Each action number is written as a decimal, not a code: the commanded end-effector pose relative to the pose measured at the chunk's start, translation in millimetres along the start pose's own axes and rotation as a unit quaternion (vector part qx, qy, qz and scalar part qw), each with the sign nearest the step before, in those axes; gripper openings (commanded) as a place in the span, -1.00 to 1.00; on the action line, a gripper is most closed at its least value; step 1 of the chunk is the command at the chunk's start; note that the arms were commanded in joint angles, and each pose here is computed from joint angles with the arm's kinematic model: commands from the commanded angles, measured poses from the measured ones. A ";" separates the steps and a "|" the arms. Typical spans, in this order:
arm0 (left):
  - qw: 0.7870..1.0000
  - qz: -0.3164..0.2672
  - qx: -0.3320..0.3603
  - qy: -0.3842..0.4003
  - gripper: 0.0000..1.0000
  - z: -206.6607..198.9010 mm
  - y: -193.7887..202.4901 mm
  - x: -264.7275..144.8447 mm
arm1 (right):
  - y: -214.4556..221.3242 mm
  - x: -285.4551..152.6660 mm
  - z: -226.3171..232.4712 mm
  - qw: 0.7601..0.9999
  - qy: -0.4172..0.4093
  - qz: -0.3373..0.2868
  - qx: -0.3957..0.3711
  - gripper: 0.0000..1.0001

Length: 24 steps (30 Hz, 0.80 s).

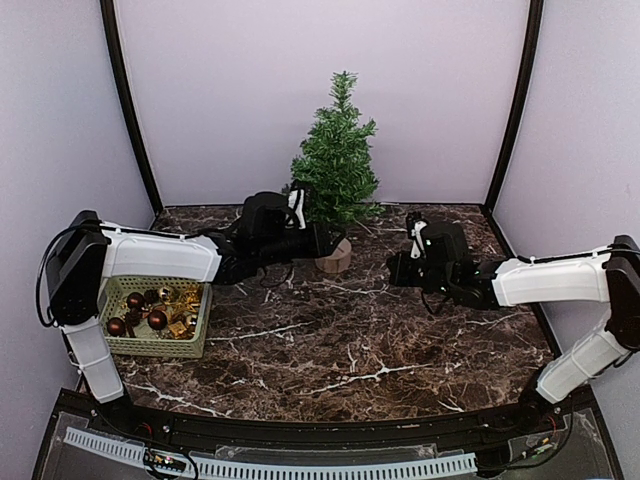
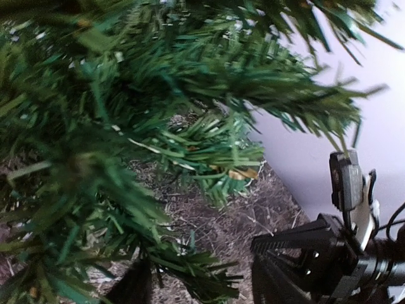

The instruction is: Decorate the small christmas tree

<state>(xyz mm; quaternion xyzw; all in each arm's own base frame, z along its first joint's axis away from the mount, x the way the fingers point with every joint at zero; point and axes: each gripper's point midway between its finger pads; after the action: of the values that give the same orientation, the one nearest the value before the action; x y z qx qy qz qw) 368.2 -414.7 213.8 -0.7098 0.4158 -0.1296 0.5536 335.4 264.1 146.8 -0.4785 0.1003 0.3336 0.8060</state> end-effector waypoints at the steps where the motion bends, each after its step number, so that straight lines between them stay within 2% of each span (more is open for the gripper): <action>1: 0.999 -0.016 0.003 -0.046 -0.19 11.5 -13.1 -2.1 | -12.5 -5.1 5.4 1.000 -0.009 -0.020 0.003 -1.00; 4: 0.998 -0.018 0.010 -0.065 -0.62 18.9 -12.2 -7.1 | -16.1 -8.8 7.7 1.000 -0.011 -0.022 -0.003 -1.00; 6: 0.997 -0.019 0.017 -0.071 -0.81 20.5 -13.8 -11.2 | -18.0 -10.5 7.5 1.000 -0.006 -0.022 -0.008 -1.00; 9: 0.996 -0.024 0.028 -0.080 -0.98 23.0 -19.0 -19.6 | -23.4 -13.1 7.6 1.000 0.004 -0.025 -0.019 -1.00; 17: 0.995 -0.015 0.037 -0.087 -1.00 35.7 -16.4 -48.0 | -39.2 -15.4 6.2 0.997 0.041 -0.032 -0.055 -1.00; 24: 0.995 0.000 0.049 -0.082 -1.00 45.8 -16.8 -71.0 | -59.9 -23.8 23.9 0.996 0.028 -0.045 -0.068 -1.00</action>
<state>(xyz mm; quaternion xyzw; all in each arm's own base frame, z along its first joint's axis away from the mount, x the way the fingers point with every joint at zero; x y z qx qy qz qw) 367.9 -343.3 208.2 -0.6955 0.3680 -0.0667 0.6136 346.0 255.5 182.0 -0.5378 0.1020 0.3065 0.7787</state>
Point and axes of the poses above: each gripper's point midway between its finger pads, its own x axis out along the fingers, its own z axis along the line the jaws close on, y = z × x, and after that the axes turned 12 degrees about x, right-handed
